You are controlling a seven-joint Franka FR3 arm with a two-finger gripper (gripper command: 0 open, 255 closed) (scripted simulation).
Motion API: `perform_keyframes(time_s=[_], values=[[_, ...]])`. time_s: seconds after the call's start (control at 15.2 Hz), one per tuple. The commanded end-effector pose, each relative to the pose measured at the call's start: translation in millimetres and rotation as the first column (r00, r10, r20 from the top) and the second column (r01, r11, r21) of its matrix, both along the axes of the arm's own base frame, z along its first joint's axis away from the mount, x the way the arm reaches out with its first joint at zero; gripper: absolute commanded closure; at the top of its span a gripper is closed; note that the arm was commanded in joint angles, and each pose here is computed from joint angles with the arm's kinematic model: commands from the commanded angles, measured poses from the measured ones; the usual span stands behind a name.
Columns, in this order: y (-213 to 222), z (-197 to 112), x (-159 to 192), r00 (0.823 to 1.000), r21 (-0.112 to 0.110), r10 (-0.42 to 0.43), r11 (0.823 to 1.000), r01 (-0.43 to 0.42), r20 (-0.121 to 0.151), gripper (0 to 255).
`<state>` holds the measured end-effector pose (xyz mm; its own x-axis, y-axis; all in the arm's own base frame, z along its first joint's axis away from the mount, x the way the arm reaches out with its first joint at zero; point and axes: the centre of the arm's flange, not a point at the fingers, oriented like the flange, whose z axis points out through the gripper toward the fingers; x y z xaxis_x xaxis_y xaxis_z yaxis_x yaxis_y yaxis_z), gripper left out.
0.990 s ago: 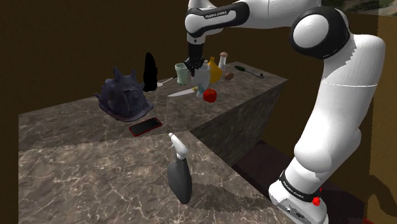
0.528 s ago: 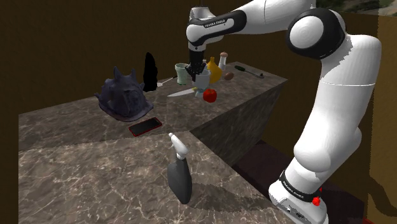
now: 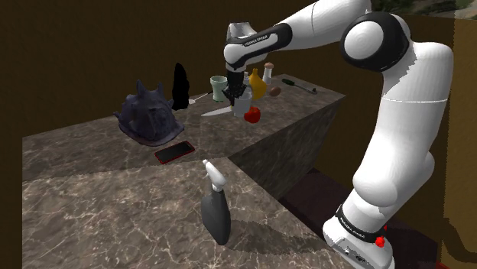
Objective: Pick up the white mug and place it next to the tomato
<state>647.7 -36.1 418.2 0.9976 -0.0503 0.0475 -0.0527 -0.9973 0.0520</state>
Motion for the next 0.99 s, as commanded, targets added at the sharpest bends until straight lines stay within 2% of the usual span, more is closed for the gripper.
perform_keyframes(time_s=[0.0, 0.66, 0.92], values=[[0.0, -10.4, -0.1, 1.0, 0.0, 0.0, 1.0, 0.0, 0.001, 255], [0.0, -63.2, -0.1, 1.0, 0.0, 0.0, 1.0, 0.0, 0.001, 255], [0.0, -66.8, 0.0, 1.0, 0.0, 0.0, 1.0, 0.0, 0.001, 255]])
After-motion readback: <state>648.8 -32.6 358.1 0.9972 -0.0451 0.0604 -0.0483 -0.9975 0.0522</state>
